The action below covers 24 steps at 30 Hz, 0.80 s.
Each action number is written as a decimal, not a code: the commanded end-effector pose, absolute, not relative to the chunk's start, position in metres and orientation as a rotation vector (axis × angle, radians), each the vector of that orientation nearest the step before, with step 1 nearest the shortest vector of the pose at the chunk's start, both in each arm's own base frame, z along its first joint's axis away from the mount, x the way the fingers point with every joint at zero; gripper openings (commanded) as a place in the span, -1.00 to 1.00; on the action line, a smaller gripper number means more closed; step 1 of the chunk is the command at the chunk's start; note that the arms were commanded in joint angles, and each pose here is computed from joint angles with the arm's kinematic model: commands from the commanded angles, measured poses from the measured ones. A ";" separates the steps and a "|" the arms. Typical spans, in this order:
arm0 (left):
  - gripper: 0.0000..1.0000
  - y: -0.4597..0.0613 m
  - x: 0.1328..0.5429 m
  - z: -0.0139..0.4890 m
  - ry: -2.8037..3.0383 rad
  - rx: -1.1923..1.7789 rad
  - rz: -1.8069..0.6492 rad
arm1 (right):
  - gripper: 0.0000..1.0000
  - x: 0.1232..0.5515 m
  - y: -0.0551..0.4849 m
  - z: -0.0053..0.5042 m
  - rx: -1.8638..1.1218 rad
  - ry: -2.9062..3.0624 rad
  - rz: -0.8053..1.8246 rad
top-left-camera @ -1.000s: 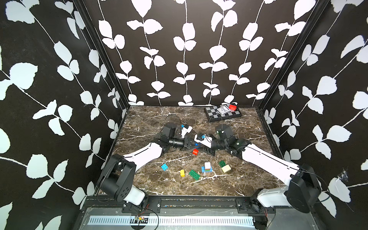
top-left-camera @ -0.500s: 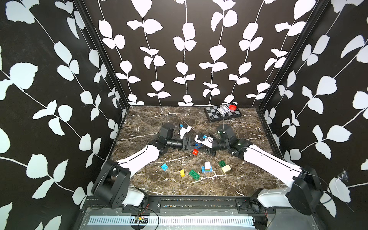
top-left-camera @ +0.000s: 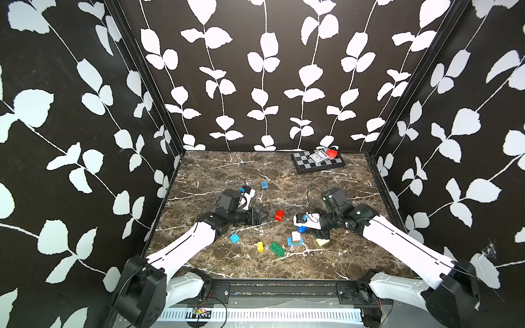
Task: Assemble the number 1 with lego
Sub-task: Assemble the lego brick with the lego brick.
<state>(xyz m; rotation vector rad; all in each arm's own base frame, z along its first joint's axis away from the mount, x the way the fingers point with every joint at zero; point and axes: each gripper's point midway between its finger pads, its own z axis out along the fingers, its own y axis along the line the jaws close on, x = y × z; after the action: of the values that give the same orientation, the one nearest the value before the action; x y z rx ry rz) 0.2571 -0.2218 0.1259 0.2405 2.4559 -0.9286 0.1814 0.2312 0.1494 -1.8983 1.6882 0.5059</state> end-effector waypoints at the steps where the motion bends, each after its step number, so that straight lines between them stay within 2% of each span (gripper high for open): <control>1: 0.38 -0.189 0.280 0.109 2.511 0.067 -0.644 | -0.74 0.168 0.230 0.145 -2.039 1.640 0.525; 7: 0.37 -0.192 0.293 0.120 2.442 0.049 -0.650 | -0.75 0.178 0.242 0.138 -2.059 1.639 0.561; 24: 0.36 -0.184 0.289 0.117 2.412 0.057 -0.621 | -0.72 0.201 0.258 0.117 -2.053 1.694 0.564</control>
<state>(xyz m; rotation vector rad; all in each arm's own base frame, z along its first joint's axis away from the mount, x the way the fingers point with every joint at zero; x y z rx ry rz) 0.2872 -0.1864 0.1128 0.0560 2.4418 -0.6234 0.1909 0.2469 0.1035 -2.0820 1.7346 0.5716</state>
